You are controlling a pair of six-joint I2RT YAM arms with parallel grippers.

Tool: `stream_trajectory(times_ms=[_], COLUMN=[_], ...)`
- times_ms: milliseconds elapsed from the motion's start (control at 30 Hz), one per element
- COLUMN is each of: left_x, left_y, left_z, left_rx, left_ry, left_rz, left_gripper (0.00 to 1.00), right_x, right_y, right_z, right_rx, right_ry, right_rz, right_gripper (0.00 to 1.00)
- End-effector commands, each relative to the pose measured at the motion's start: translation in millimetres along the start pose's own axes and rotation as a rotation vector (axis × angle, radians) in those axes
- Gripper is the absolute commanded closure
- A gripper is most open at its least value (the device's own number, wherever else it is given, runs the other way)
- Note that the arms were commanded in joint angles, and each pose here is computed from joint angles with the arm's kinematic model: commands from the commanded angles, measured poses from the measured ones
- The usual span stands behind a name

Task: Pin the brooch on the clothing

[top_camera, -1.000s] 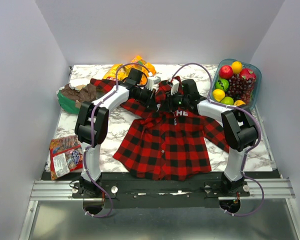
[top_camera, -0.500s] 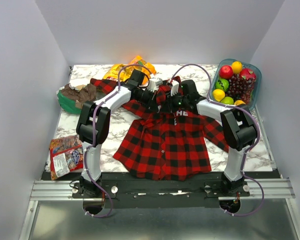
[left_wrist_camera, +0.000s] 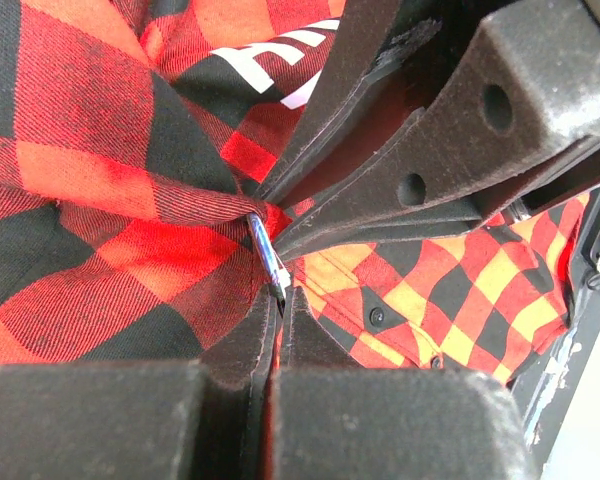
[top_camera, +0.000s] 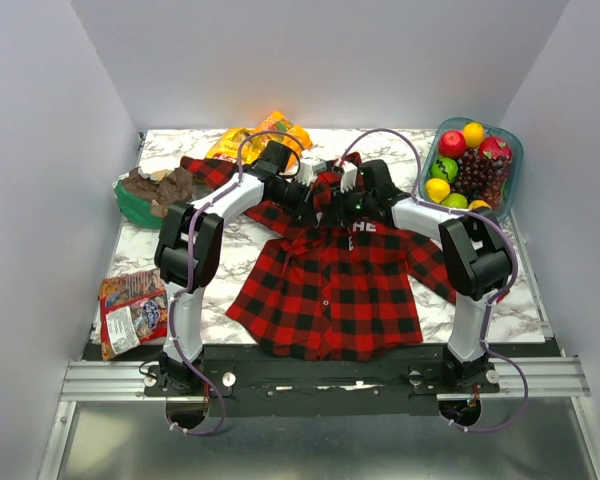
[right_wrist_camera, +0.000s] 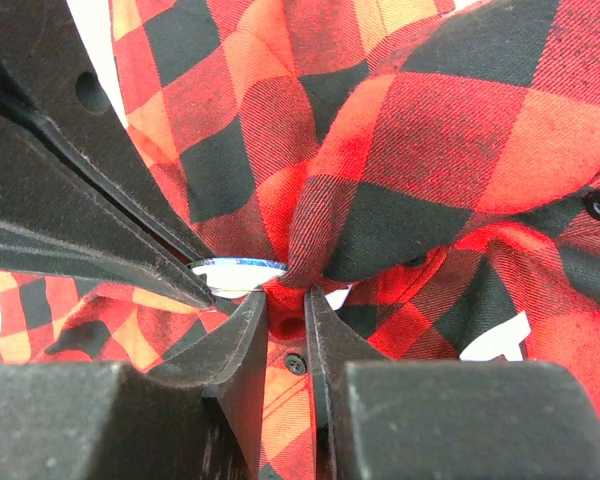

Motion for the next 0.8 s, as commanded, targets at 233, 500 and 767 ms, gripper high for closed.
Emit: stream_trajectory(times_ms=[233, 500, 767], left_x=[24.9, 26.1, 25.1], left_y=[3.8, 5.2, 6.5], left_z=[-77.3, -84.4, -87.5], left_rx=[0.048, 0.066, 0.095], left_ry=[0.322, 0.339, 0.344], left_rz=[0.061, 0.068, 0.072], left_gripper=[1.00, 1.00, 1.00], right_x=[19.6, 20.8, 20.7], right_y=[-39.6, -43.2, -43.7], right_z=[12.6, 11.0, 1.3], right_rx=[-0.033, -0.001, 0.068], right_ry=[0.010, 0.031, 0.118], right_rz=[-0.122, -0.126, -0.140], right_gripper=[0.75, 0.77, 0.78])
Point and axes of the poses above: each gripper's point midway between its finger pads, its own x axis out along the fingers, its own z axis along the line the jaws close on, y = z × x, the point moved 6 cm from there along -x, back along the fingers
